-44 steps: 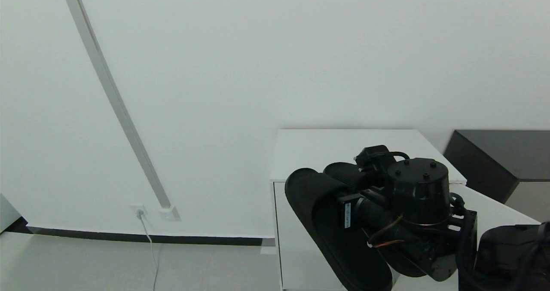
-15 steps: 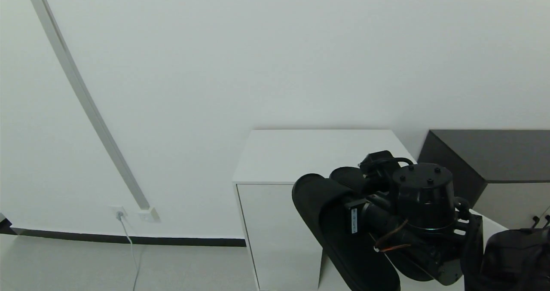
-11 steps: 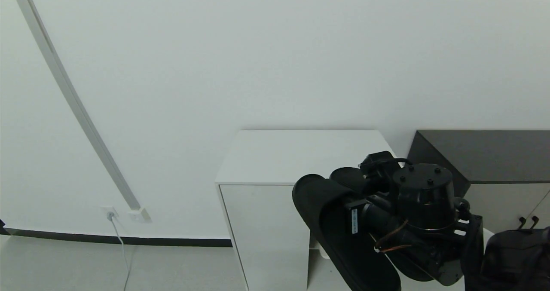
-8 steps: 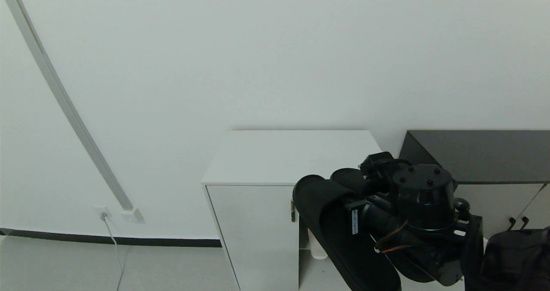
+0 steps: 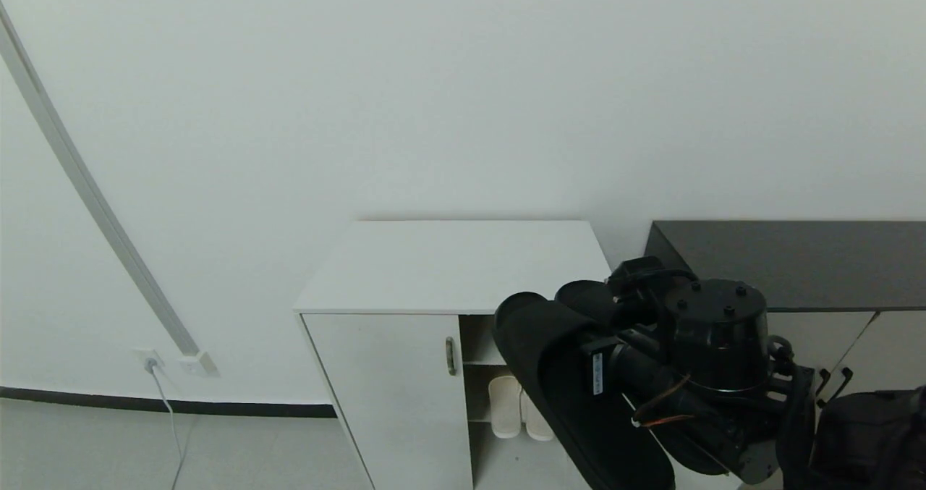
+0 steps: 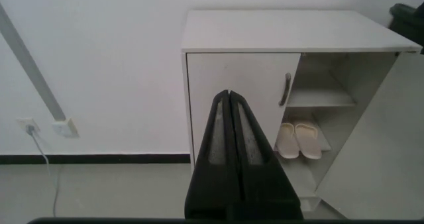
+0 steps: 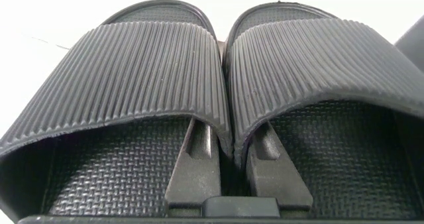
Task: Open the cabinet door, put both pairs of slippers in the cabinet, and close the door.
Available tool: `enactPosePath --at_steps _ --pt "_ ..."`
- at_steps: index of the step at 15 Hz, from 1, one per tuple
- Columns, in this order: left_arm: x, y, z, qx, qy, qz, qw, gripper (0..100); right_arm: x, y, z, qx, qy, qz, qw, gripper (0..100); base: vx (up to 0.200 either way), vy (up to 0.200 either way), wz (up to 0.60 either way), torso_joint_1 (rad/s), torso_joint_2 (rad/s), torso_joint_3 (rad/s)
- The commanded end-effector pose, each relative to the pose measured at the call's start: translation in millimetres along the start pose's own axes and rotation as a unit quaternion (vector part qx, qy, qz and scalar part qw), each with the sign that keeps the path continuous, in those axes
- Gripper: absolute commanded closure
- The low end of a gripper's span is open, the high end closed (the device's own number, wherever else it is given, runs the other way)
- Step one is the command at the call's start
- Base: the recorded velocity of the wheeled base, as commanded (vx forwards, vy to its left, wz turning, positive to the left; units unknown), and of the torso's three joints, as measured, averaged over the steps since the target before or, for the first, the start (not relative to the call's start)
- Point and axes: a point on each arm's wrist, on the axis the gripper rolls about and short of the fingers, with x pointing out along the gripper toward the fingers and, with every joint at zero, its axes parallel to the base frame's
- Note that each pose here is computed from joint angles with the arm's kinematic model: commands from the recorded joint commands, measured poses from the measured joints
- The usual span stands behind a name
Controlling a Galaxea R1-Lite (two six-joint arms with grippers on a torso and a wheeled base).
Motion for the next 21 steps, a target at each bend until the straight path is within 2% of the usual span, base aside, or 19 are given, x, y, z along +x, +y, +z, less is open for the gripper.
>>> enactPosePath --at_steps 1,15,21 --pt "0.1 -0.1 0.1 0.000 0.000 0.001 1.0000 100 0.6 -0.3 -1.4 0.000 0.001 -0.001 1.000 100 0.000 0.000 0.00 0.000 0.00 0.000" --pt "0.1 -0.1 0.1 -0.001 0.000 0.002 1.0000 100 0.8 -0.6 -3.3 -0.002 0.003 -0.002 1.000 100 0.000 0.000 0.00 0.000 0.00 0.000" --pt "0.1 -0.1 0.1 -0.001 0.000 0.001 1.0000 100 0.6 -0.2 -3.4 -0.002 0.003 0.000 1.000 100 0.000 0.000 0.00 -0.137 0.32 0.169"
